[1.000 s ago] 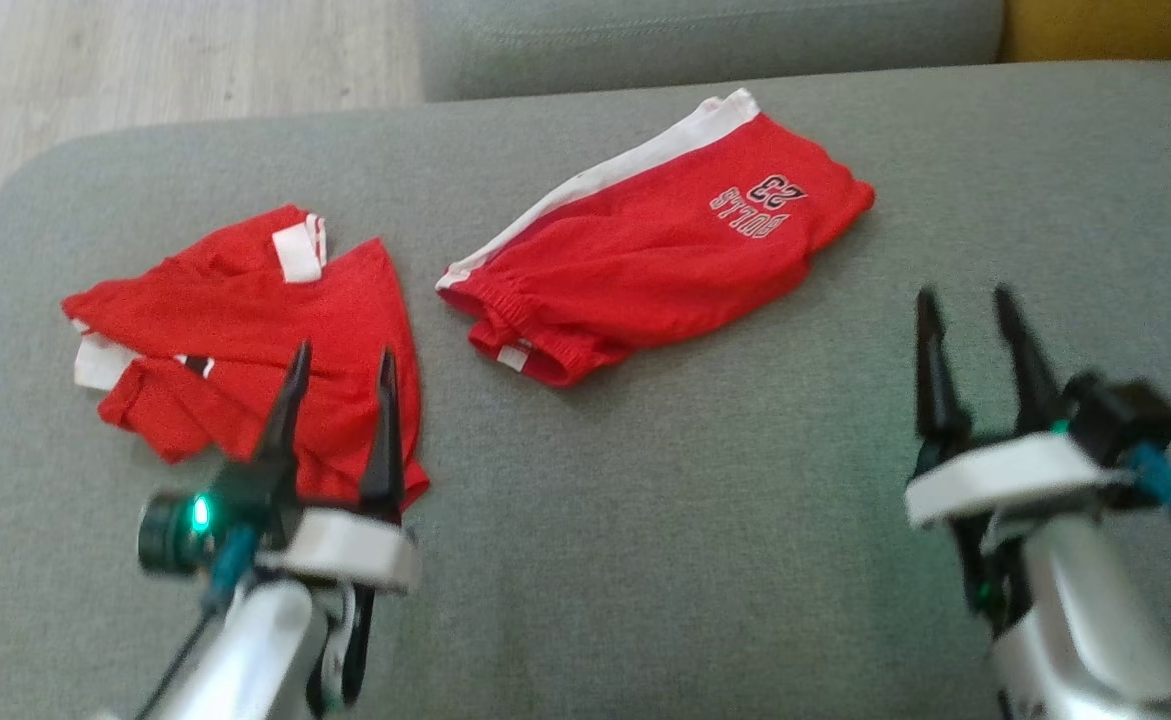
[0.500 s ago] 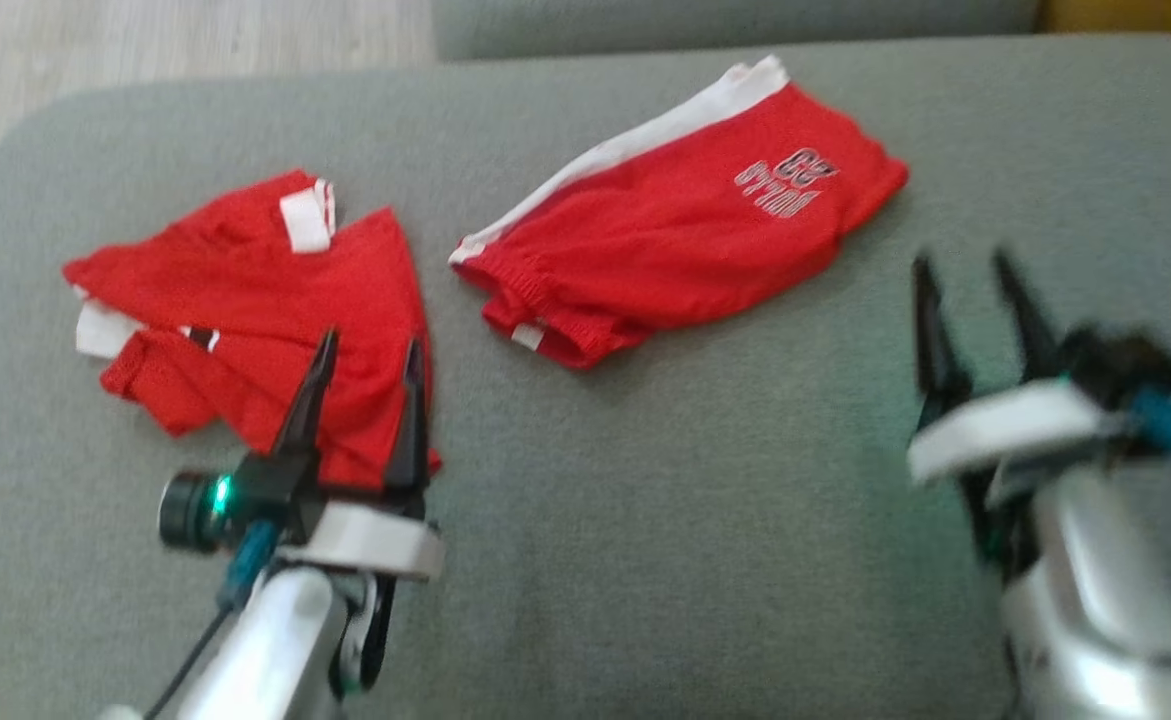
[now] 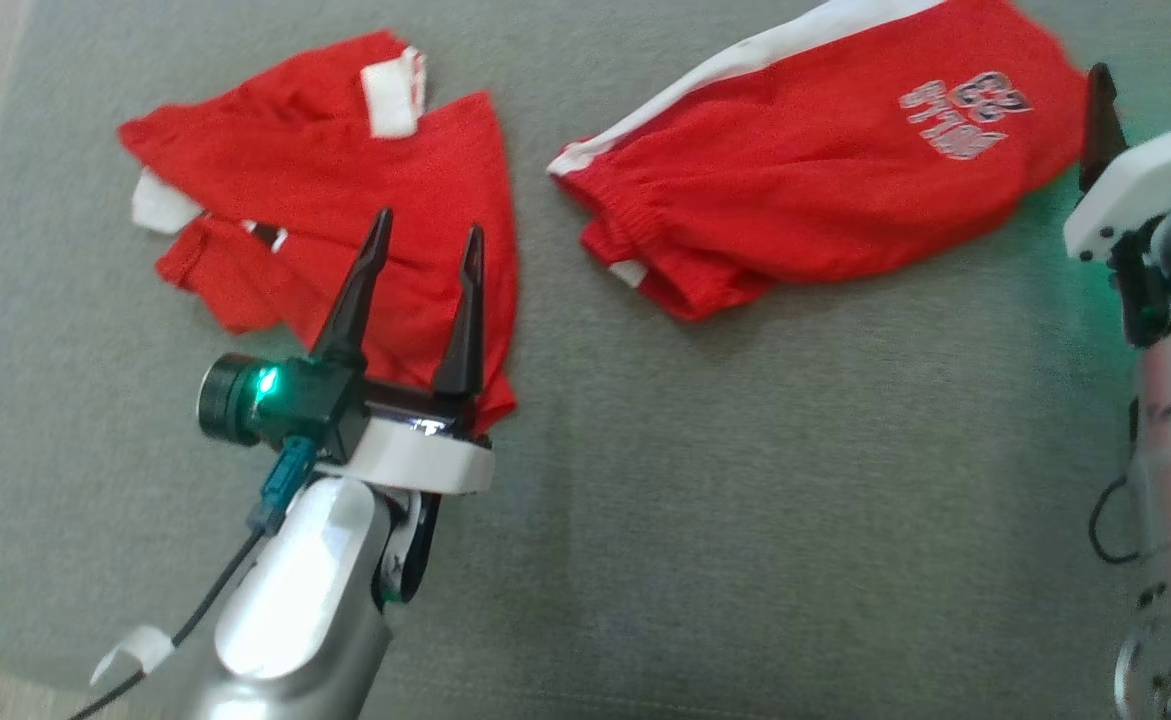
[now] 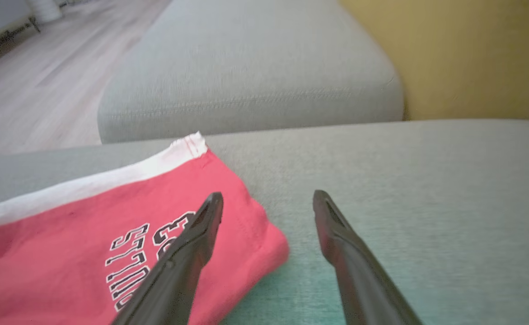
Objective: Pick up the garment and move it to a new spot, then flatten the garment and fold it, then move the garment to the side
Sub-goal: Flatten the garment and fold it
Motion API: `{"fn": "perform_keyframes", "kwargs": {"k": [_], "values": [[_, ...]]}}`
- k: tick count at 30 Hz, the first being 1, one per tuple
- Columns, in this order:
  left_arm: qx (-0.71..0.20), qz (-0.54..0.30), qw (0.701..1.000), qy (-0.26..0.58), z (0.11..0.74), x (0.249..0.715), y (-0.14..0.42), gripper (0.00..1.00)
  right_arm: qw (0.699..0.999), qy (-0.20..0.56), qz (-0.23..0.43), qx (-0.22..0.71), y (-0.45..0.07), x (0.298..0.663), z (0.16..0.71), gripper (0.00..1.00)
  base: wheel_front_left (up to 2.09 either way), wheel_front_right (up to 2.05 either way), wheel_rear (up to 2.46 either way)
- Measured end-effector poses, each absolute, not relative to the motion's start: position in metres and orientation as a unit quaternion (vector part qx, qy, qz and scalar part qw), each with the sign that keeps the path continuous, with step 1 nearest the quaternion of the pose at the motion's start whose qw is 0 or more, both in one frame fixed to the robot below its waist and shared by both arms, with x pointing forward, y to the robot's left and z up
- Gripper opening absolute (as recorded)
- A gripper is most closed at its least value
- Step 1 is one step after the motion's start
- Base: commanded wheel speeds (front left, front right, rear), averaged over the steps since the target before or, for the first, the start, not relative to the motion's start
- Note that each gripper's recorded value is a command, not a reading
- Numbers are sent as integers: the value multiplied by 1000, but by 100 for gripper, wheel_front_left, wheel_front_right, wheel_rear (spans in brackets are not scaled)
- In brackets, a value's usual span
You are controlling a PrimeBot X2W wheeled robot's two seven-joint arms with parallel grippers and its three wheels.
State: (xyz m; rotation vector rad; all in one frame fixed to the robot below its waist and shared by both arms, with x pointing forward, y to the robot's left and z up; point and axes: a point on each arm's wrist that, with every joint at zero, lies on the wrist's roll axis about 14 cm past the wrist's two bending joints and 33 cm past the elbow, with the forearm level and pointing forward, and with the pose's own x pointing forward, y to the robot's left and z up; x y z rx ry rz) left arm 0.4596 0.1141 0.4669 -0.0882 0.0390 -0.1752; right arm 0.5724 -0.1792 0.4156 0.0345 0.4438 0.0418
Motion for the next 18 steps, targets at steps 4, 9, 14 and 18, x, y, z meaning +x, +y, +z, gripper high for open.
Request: {"fn": "perform_keyframes", "kwargs": {"k": [4,9,14,18], "values": [[-40,-78,996,21,464,464,122,100,959,280,35,-1,-168,578,383,100,0,0,0],[-38,-72,996,29,457,465,126,100,946,319,42,-22,-168,580,361,100,0,0,0],[-39,-69,996,30,455,468,129,100,942,329,59,-35,-158,589,361,22,0,0,0],[-38,-71,996,26,458,471,126,100,944,320,71,-38,-152,588,364,0,0,0,0]]}}
